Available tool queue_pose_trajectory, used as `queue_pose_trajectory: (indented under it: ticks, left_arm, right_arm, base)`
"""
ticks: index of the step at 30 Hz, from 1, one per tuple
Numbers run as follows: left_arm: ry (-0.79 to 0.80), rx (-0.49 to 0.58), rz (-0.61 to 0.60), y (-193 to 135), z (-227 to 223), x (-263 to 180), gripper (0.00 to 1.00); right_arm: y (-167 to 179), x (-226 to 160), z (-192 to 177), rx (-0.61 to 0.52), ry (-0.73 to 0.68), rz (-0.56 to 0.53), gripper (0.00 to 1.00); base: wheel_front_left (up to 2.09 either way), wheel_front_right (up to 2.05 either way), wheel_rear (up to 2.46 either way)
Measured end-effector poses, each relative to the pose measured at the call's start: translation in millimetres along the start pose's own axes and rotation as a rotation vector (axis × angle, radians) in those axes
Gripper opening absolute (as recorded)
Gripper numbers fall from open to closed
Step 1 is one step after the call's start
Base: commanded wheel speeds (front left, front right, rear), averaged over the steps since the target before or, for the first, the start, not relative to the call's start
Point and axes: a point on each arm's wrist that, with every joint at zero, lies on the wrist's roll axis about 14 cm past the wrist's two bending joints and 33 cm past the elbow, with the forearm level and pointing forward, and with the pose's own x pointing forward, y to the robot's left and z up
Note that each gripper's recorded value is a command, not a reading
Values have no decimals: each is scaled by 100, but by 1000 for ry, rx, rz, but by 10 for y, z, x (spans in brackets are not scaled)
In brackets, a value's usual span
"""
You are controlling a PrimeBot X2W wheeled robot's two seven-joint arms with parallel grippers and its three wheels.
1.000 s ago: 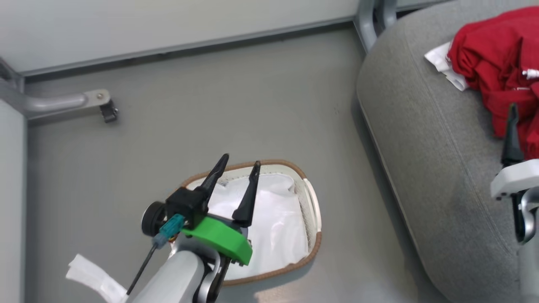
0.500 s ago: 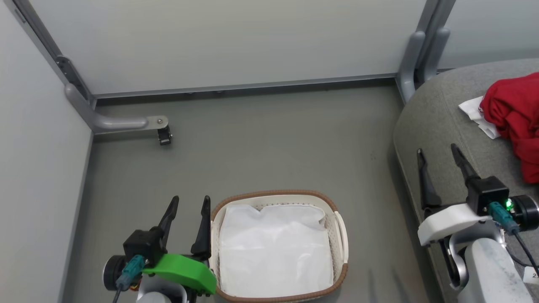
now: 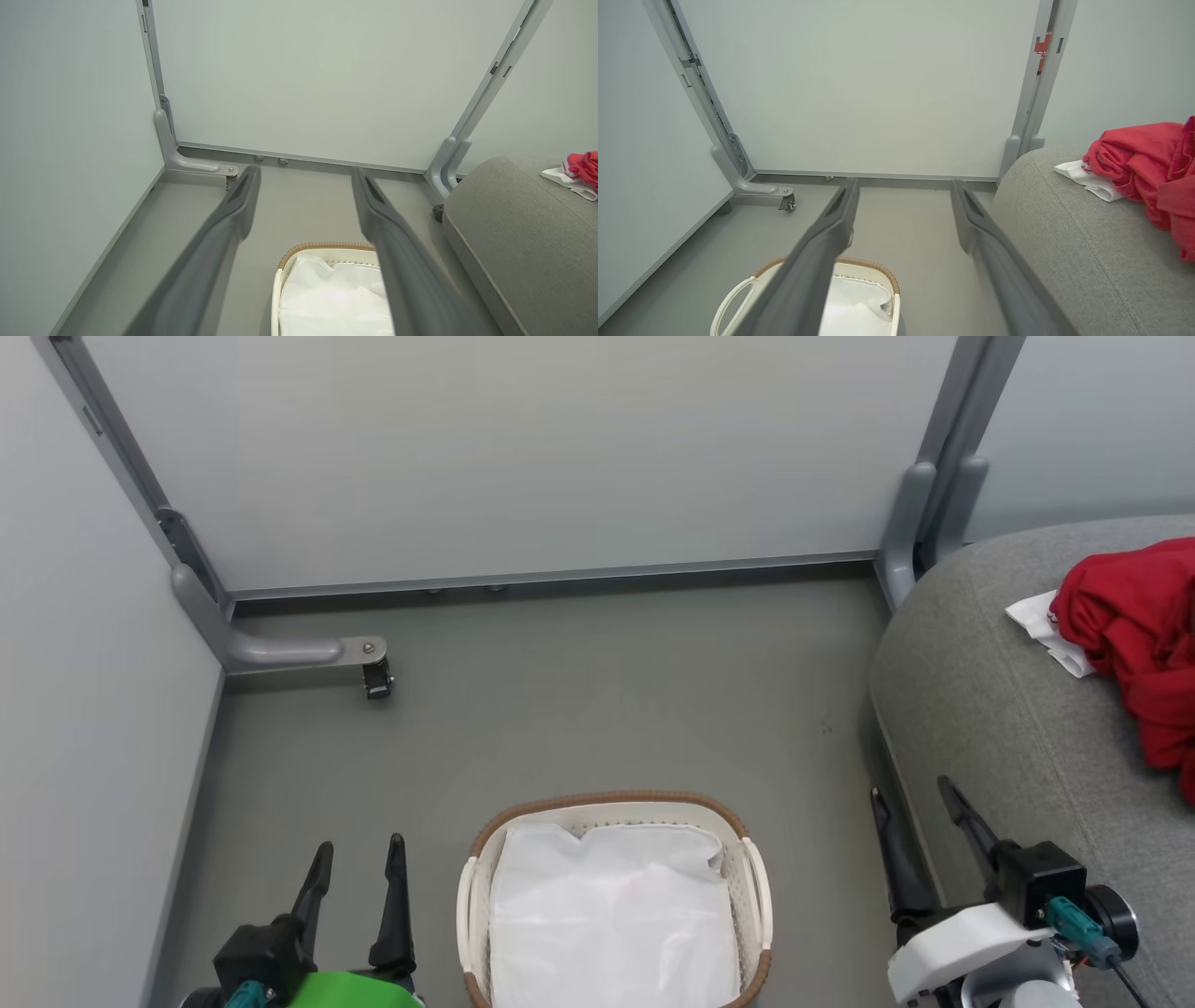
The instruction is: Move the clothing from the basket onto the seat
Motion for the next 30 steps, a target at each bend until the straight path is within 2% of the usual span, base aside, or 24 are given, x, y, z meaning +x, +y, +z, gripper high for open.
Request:
queue_pose_trajectory:
  ticks: [24,25,30]
  left_arm:
    - [8,-11,-2,7,-52,-44,100]
    - [8,-12,-3,7,-52,-44,0]
    - [53,-15,10,37,-194,-85,0]
  right_arm:
    - [2,-35,-19,14,5,-3,100]
    - [2,-36,-25,15,7,-4,0]
    - [-1,-96,-188,26,59,-12,0]
  base:
    - [0,0,0]
    - [0,0,0]
    - [0,0,0]
